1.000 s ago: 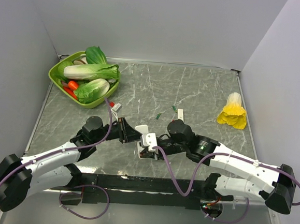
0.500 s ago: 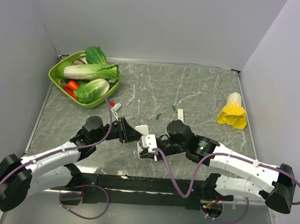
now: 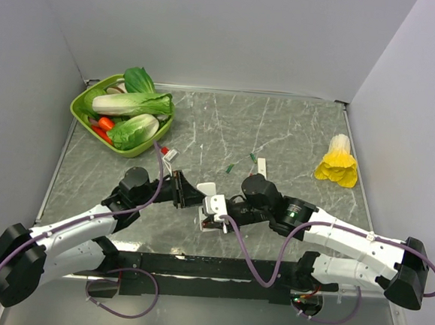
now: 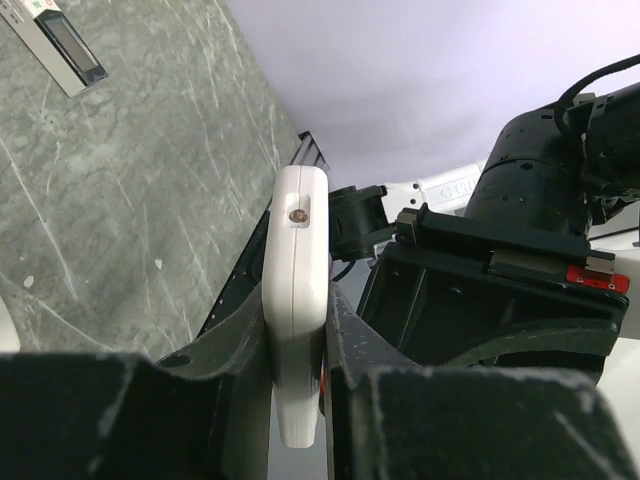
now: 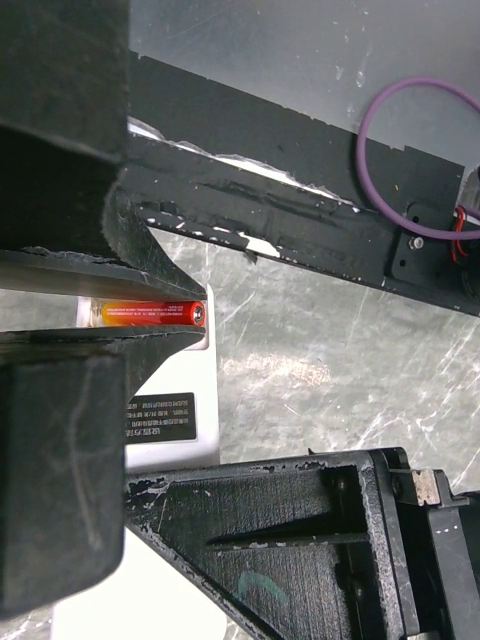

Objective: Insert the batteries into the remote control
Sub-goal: Load the battery into the remote control.

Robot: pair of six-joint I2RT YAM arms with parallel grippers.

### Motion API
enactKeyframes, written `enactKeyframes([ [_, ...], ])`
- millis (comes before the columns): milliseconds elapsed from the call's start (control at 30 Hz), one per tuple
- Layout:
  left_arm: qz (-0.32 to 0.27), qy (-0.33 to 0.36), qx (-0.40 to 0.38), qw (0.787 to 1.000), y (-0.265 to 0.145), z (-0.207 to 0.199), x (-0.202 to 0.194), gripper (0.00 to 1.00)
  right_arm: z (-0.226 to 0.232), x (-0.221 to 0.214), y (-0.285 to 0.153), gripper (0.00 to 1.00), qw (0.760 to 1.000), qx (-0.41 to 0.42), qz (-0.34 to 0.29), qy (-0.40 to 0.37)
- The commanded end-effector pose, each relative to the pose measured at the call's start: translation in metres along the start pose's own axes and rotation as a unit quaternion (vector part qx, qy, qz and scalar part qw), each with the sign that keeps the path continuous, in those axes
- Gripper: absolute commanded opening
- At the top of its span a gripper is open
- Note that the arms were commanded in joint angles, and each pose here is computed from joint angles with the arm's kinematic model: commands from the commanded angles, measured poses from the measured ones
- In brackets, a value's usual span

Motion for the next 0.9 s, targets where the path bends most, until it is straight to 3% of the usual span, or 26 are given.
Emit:
enactKeyframes([
  [0, -0.009, 0.027, -0.052, 0.998, 0.002, -0.026, 0.018, 0.02, -0.006, 0.008, 0.000, 0.00, 1.000, -0.013, -0.007, -0.024],
  [867, -0.043, 0.029, -0.009, 0.999, 0.002, -0.018, 0.027, 0.02, 0.004, 0.017, 0.004, 0.00, 0.999, 0.027, -0.027, -0.007],
])
Point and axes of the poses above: each gripper's point midway between its finger pads, its own y axis out along the fingers, its own z axis along the line the jaws close on, x = y × z, the point moved 4 cm from there along -y, back along the fingers, and after that the axes turned 15 degrees about y, right-handed, at the moved point
